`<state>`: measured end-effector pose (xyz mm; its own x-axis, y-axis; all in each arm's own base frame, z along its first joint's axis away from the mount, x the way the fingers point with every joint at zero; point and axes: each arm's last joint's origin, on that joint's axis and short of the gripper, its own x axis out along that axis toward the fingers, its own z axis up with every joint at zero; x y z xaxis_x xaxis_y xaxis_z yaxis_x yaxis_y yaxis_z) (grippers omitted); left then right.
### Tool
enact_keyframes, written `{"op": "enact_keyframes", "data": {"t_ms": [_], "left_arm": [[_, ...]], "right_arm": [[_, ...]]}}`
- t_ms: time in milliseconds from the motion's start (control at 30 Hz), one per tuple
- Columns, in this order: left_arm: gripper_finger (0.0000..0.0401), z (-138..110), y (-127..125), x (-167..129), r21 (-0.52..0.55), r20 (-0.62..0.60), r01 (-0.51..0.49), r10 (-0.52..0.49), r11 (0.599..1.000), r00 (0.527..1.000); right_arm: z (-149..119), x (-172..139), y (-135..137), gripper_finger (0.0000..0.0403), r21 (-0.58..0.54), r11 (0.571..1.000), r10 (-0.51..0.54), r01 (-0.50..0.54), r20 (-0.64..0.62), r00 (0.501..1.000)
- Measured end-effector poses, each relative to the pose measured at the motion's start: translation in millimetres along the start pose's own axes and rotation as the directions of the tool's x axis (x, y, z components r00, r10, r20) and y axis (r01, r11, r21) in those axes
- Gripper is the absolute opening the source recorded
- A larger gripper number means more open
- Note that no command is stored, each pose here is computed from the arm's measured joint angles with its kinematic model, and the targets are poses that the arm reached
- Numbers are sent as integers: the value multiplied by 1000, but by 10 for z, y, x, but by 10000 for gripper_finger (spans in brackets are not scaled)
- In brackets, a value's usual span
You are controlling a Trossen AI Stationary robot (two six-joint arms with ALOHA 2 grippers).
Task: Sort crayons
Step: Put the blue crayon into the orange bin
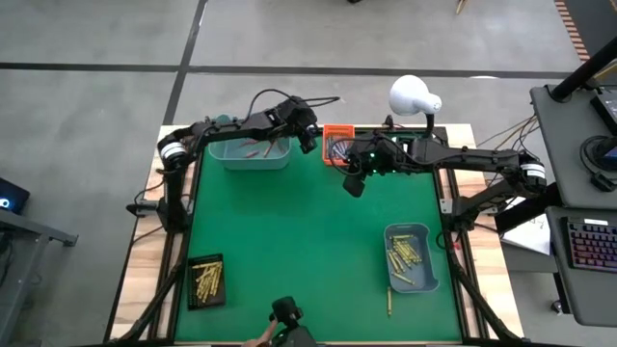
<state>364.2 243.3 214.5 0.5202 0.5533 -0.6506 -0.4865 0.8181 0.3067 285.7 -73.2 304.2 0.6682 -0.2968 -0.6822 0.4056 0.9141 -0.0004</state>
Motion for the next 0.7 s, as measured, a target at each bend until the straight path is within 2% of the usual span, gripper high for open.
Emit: {"op": "enact_keyframes", "data": {"t_ms": [200, 400, 500, 700], "left_arm": [[201, 53, -5, 143, 2, -24, 1, -1, 1000, 1000], [201, 142, 62, 155, -35, -67, -64, 62, 997, 996], [201, 159, 121, 147, -73, -91, -70, 63, 995, 994], [201, 146, 183, 195, -214, -107, -92, 70, 973, 992]], "right_arm": [[-11, 7, 0, 82, 0, 1000, -1, 1, -4, 1000], [-12, 8, 0, 78, -3, 1000, 0, 0, -4, 1000], [-9, 9, 0, 81, -3, 1000, 0, 0, 0, 1000], [-12, 11, 0, 87, -3, 1000, 0, 0, -1, 1000]]}}
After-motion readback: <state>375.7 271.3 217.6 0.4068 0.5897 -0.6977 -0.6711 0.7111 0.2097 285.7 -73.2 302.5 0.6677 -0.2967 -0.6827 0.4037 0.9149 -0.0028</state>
